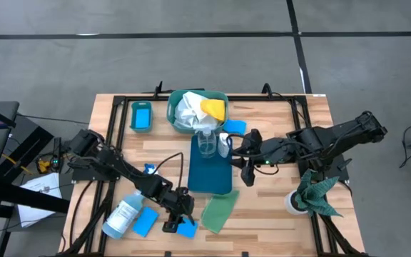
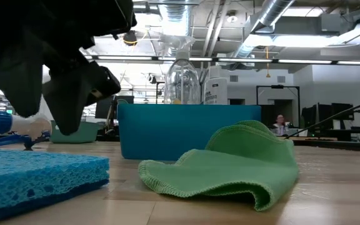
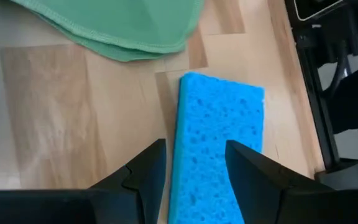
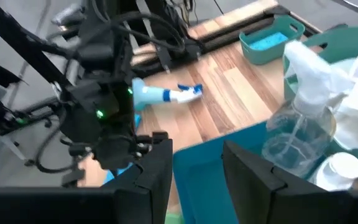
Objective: Pick & Place Kitchen Items
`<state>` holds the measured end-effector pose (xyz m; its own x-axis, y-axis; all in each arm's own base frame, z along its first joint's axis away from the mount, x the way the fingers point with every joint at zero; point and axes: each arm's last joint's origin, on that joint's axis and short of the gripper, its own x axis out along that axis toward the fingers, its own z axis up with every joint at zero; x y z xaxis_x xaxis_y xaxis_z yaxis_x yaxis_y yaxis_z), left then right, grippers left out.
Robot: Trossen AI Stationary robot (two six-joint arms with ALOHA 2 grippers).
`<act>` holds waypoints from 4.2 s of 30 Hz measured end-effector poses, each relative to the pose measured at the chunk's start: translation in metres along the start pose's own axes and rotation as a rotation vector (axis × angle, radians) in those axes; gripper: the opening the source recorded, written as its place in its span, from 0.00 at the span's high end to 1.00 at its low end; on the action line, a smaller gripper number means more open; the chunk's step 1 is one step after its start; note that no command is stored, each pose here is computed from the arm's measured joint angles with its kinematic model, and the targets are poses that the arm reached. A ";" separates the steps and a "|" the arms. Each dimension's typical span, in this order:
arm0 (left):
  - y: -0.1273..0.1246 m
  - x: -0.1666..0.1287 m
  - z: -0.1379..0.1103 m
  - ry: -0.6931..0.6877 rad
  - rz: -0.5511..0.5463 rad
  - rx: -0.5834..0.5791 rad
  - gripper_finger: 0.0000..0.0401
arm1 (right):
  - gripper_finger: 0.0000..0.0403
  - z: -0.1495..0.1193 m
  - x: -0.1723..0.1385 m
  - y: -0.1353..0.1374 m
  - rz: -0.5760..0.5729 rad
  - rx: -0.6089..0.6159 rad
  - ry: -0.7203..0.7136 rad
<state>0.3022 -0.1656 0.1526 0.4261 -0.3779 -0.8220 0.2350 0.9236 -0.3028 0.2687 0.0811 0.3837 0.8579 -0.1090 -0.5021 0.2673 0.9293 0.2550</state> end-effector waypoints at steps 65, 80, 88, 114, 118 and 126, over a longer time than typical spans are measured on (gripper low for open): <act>0.005 -0.124 -0.027 -0.397 0.265 -0.649 1.00 | 0.67 -0.001 0.000 -0.002 -0.038 -0.009 0.001; 0.053 -0.170 -0.078 -0.924 0.585 -1.098 1.00 | 0.67 0.000 0.001 -0.005 -0.067 0.001 -0.008; 0.090 -0.195 -0.082 -0.943 0.721 -1.185 1.00 | 0.67 0.003 0.003 -0.011 -0.089 0.013 -0.010; 0.196 -0.275 -0.153 -0.729 0.993 -1.433 1.00 | 0.67 0.005 0.004 -0.014 -0.108 0.077 -0.030; 0.212 -0.275 -0.161 -0.674 0.993 -1.463 1.00 | 0.67 0.007 0.005 -0.015 -0.117 0.085 -0.048; 0.233 -0.269 -0.171 -0.574 0.991 -1.508 1.00 | 0.67 0.008 0.005 -0.017 -0.123 0.105 -0.051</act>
<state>0.0933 0.1626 0.2212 0.1835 0.5734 -0.7985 -0.9645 -0.0521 -0.2591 0.2721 0.0620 0.3834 0.8364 -0.2400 -0.4927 0.4137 0.8661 0.2805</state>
